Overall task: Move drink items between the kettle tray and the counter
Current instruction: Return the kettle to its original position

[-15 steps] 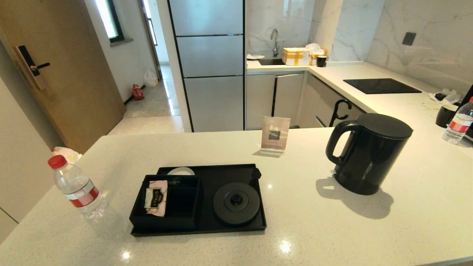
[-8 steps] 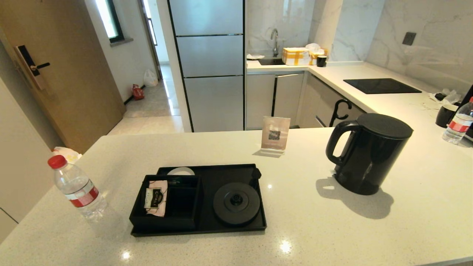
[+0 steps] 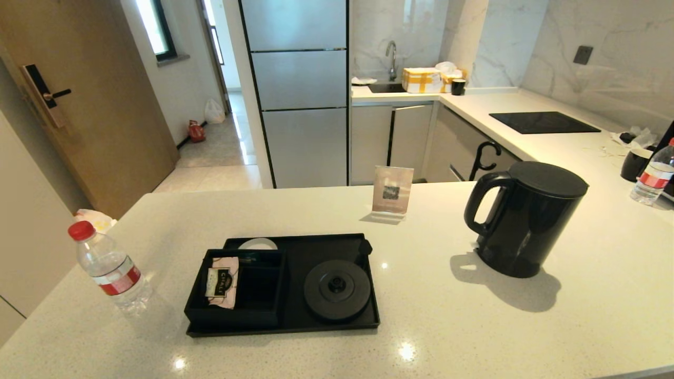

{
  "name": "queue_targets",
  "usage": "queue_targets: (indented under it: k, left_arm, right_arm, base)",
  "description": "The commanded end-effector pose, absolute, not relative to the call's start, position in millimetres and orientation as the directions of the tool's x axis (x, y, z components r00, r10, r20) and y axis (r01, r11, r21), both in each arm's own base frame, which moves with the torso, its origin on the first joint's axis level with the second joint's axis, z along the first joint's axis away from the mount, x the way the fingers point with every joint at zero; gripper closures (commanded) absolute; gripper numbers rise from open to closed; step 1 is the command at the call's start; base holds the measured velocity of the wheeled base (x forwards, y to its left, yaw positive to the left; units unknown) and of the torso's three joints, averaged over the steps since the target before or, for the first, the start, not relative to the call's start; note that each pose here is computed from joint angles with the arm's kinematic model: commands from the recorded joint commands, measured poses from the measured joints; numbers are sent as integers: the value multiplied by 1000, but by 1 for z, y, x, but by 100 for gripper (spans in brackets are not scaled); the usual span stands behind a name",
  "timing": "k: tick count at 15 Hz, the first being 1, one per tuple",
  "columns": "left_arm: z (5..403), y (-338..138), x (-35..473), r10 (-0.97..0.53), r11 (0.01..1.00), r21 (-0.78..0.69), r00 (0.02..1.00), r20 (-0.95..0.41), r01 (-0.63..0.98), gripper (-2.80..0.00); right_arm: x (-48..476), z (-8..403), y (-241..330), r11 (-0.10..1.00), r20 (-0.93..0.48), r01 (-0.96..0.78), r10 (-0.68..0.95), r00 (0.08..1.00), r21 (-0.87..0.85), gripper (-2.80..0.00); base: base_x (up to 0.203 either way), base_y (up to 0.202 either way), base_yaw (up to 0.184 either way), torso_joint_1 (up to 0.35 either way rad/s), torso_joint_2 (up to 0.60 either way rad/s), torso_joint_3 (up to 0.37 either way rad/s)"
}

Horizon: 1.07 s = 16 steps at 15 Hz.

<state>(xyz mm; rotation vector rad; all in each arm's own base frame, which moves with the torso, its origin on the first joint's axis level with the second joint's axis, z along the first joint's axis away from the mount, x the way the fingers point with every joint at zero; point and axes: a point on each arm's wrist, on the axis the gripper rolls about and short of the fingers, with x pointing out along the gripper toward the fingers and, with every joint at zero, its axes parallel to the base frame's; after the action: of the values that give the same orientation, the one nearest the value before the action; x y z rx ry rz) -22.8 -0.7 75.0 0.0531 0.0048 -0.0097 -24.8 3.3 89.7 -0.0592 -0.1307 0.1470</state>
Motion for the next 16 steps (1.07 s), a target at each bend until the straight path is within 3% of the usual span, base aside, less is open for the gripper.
queue_targets:
  k: [1, 4, 7, 16]
  left_arm:
    - [75, -1, -23, -9, 999, 54, 1000, -3, 9, 0]
    - [75, -1, -23, -9, 998, 54, 1000, -5, 9, 0]
    - [75, -1, -23, -9, 998, 55, 1000, -5, 9, 0]
    - [75, -1, -23, -9, 998, 55, 1000, -3, 9, 0]
  right_arm:
    - [-25, 90, 3, 987, 121, -138, 147, 982, -80, 0]
    - [-25, 89, 3, 986, 109, -123, 135, 985, -116, 0]
    - [-23, 76, 0, 1000, 5, 12, -12, 1000, 8, 0]
    - [-23, 76, 0, 999, 2, 14, -14, 1000, 37, 0]
  base:
    - [0, 0, 0, 0, 0, 0]
    - [0, 0, 0, 0, 0, 0]
    - [0, 0, 0, 0, 0, 0]
    - [0, 0, 0, 0, 0, 0]
